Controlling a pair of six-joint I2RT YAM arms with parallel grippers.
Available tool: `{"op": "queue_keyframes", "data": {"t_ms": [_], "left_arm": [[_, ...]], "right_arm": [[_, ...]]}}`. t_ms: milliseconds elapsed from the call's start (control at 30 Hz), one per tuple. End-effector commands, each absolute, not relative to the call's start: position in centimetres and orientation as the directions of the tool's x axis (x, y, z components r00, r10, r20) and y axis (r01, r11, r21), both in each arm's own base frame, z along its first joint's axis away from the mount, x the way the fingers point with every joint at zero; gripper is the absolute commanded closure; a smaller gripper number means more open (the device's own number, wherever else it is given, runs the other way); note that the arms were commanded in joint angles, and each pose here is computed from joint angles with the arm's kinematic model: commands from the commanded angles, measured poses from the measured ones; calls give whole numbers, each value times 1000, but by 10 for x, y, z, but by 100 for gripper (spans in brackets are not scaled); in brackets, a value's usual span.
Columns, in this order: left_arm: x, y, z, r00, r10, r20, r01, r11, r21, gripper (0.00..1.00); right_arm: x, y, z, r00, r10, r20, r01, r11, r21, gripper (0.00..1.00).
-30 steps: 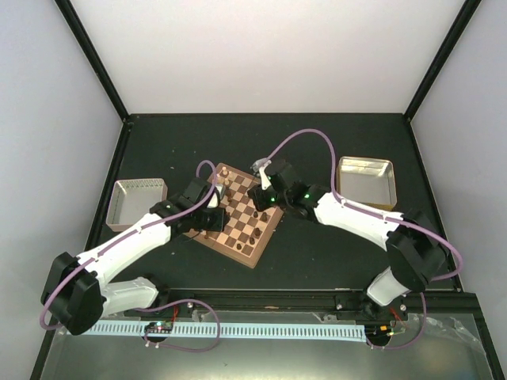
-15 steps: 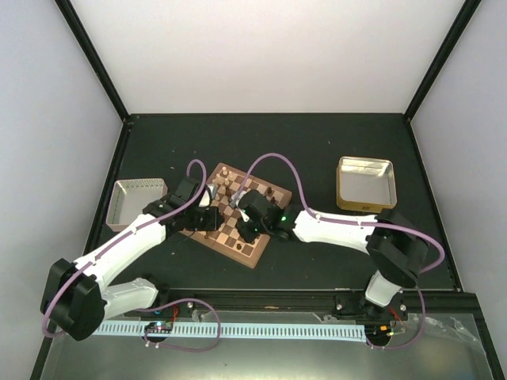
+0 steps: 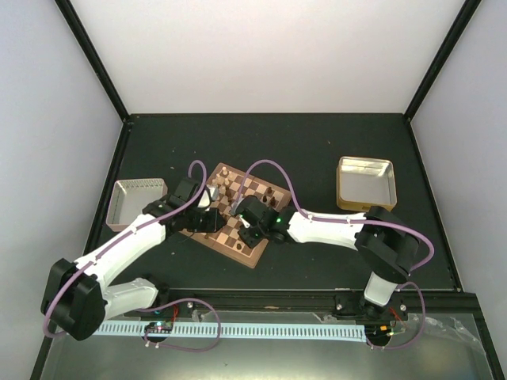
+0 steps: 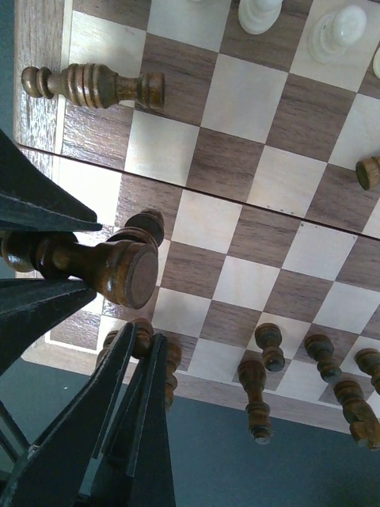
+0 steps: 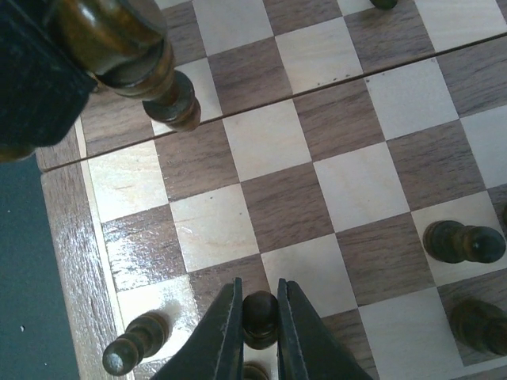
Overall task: Set up the chess pieces on the board
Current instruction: Place the chess piece on the chessboard.
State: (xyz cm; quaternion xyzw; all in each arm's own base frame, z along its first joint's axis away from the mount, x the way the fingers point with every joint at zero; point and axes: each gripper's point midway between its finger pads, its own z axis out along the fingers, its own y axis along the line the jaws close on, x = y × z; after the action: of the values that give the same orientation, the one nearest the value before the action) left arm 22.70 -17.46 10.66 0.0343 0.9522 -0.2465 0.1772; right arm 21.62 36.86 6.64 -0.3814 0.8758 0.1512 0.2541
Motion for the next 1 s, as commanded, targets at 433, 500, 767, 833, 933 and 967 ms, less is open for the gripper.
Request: {"op": "queue_keyframes", "data": {"t_ms": [433,500,767,833,933,967], "left_arm": [[234,-181,103,-936,-7,-352,172,864,-474,98],[234,-181,102,-936,-4,-351,174,864,-473,98],[234,-184,103,-937,3,-349,183,856,-483,98],[235,-185,107,-933,8,-361,195,852,-486,98],[234,-188,115,-926,27,-377,227,838,-497,98],[232,-189,117,-925,39,-378,239,832,-500,99]], "right_arm": [[202,383,69,-551,-628,-550,-796,593,120,79],[202,383,68,-555,-628,-545,-794,596,121,75],[208,382,83,-570,-588,-573,-768,629,118,73],[213,382,96,-580,-549,-602,-747,653,124,73],[219,379,121,-595,-467,-654,-710,687,155,70],[221,377,128,-603,-432,-671,-694,698,174,69]]}}
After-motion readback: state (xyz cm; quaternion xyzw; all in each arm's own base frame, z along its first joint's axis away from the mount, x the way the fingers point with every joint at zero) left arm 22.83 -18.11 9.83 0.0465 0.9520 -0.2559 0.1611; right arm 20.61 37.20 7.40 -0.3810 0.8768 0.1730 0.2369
